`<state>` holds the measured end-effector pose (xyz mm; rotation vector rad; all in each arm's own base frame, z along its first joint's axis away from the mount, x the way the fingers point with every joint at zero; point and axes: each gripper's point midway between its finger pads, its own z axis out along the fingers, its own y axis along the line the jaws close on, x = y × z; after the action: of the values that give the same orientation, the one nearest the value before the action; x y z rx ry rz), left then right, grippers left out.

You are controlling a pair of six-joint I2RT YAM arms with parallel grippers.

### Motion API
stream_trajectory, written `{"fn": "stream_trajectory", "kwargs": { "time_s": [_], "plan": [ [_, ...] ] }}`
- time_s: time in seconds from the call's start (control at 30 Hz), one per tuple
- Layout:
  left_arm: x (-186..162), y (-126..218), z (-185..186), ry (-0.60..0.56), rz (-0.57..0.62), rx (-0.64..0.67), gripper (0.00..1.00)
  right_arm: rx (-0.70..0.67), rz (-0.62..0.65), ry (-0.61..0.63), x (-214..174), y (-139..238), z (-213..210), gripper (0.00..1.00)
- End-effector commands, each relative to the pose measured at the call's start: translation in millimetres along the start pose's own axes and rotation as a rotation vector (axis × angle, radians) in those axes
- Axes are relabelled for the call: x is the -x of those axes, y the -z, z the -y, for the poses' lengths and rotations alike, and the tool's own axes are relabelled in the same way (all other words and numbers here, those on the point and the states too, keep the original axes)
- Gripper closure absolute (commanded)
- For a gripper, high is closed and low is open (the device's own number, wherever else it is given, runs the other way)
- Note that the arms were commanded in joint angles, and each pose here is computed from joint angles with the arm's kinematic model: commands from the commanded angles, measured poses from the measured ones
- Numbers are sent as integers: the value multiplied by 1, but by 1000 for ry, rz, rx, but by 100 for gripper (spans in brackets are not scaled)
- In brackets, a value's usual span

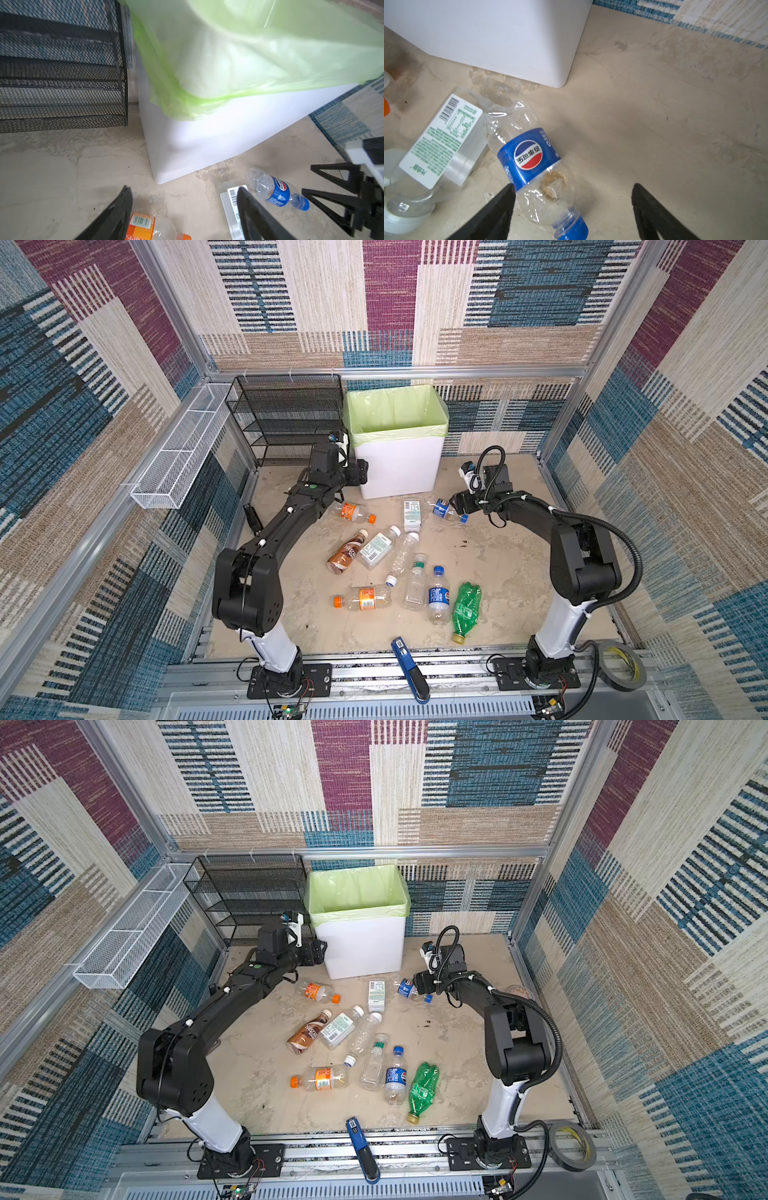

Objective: Throw the plastic bottles in the bin
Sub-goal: 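Grasp the blue-labelled Pepsi bottle with the right gripper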

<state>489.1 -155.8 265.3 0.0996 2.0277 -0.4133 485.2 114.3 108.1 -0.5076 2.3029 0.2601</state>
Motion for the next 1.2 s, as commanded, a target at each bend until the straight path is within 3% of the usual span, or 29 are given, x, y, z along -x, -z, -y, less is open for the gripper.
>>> {"fn": "stream_trajectory", "kwargs": {
  "time_s": [0.0,0.2,0.43,0.6,0.93,1.17],
  "plan": [
    [-7,26,0,-40,-14,2,19,41,-38,67,-8,-5,-6,11],
    [-26,80,-4,-79,-53,12,14,113,-75,133,-11,-19,-24,11],
    [-56,121,-27,-33,-138,82,12,96,-116,184,-16,-44,-34,11],
    [-62,144,-45,-62,-171,139,11,108,-129,184,-21,-53,-38,22],
    [-77,143,-54,-33,-159,126,11,118,-80,149,-24,-29,-49,46],
    [-83,140,-51,-17,-156,95,12,99,72,22,-12,11,-55,52]
  ]
}}
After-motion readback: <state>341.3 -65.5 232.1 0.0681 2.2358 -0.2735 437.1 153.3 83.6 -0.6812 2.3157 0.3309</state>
